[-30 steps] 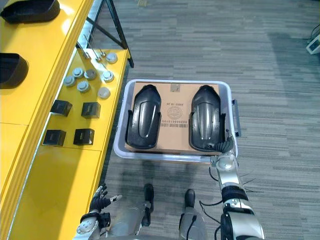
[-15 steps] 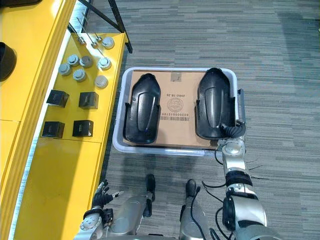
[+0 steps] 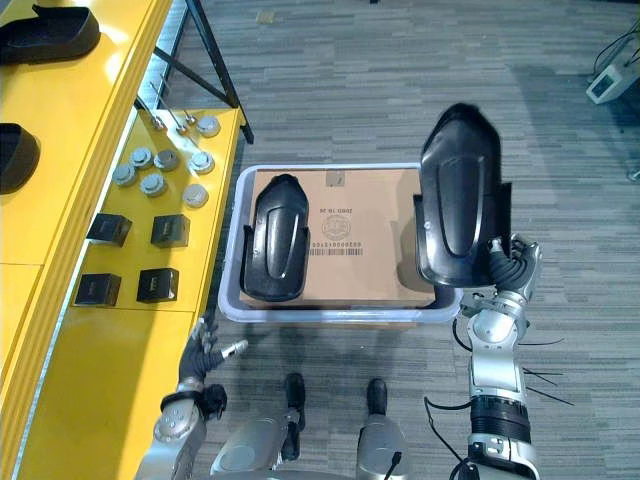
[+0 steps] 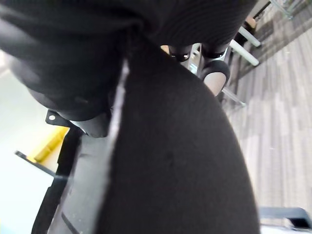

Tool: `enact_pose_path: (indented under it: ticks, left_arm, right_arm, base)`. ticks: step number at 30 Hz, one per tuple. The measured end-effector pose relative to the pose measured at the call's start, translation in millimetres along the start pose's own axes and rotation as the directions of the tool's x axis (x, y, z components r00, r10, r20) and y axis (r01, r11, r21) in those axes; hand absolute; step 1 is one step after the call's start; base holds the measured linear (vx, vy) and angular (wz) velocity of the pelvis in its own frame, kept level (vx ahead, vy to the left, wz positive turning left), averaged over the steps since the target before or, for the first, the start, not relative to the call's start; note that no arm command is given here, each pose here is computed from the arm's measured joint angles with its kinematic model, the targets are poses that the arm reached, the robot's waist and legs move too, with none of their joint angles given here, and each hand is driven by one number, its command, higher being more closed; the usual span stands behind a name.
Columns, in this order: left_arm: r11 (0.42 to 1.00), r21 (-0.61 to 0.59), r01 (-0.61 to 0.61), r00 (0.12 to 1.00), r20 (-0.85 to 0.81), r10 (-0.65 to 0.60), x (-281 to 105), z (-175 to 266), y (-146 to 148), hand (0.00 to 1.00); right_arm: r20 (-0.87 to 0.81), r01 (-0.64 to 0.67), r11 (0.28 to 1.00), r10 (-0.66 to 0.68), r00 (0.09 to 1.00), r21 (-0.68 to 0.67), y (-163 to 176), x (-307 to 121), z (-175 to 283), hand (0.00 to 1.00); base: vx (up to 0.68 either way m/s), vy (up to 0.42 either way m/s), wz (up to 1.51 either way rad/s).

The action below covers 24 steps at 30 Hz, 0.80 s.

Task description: Walk over and take plastic housings, then place them on the shelf

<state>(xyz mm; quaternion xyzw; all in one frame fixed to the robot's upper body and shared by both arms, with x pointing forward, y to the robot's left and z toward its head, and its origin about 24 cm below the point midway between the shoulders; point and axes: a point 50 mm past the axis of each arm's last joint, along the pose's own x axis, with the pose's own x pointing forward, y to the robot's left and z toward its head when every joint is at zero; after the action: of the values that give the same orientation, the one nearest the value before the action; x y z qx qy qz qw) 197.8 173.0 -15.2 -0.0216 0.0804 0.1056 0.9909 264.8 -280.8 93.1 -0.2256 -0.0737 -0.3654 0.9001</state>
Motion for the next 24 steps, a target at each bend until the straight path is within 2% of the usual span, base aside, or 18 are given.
enact_pose_path:
  ticks: [5,10,16,21,24]
  left_arm:
    - [0.996,-0.035,0.083,0.962,0.262,-0.071,5.0,59.3,-27.5,0.0]
    - [0.978,-0.047,0.204,0.899,0.403,-0.169,13.2,95.8,-67.8,0.0]
    - [0.948,-0.039,0.315,0.848,0.461,-0.262,12.3,114.0,-97.9,0.0]
    - [0.955,-0.056,0.292,0.873,0.423,-0.242,16.9,108.8,-95.2,0.0]
    - [0.93,-0.025,0.367,0.854,0.405,-0.326,12.4,107.3,-115.9,0.0]
  right_arm:
    - [0.165,0.003,1.0,-0.007,0.986,0.027,6.3,-11.2,37.0,1.0]
    - [0.31,-0.119,0.986,0.079,0.947,0.113,34.9,-37.6,76.3,1.0]
    - [0.406,-0.356,0.922,0.27,0.873,0.152,72.9,-72.0,102.8,1.0]
    - [0.449,-0.417,0.893,0.306,0.84,0.171,79.6,-83.0,115.1,1.0]
    - [0.534,-0.575,0.807,0.428,0.729,0.137,99.2,-113.0,130.1,1.0]
  base:
    - [0.07,-0.008,0.11]
    - [0.02,0.0,0.06]
    - [-0.03,-0.003,0.0]
    - [-0.07,-0.007,-0.03]
    - [-0.03,-0.001,-0.04]
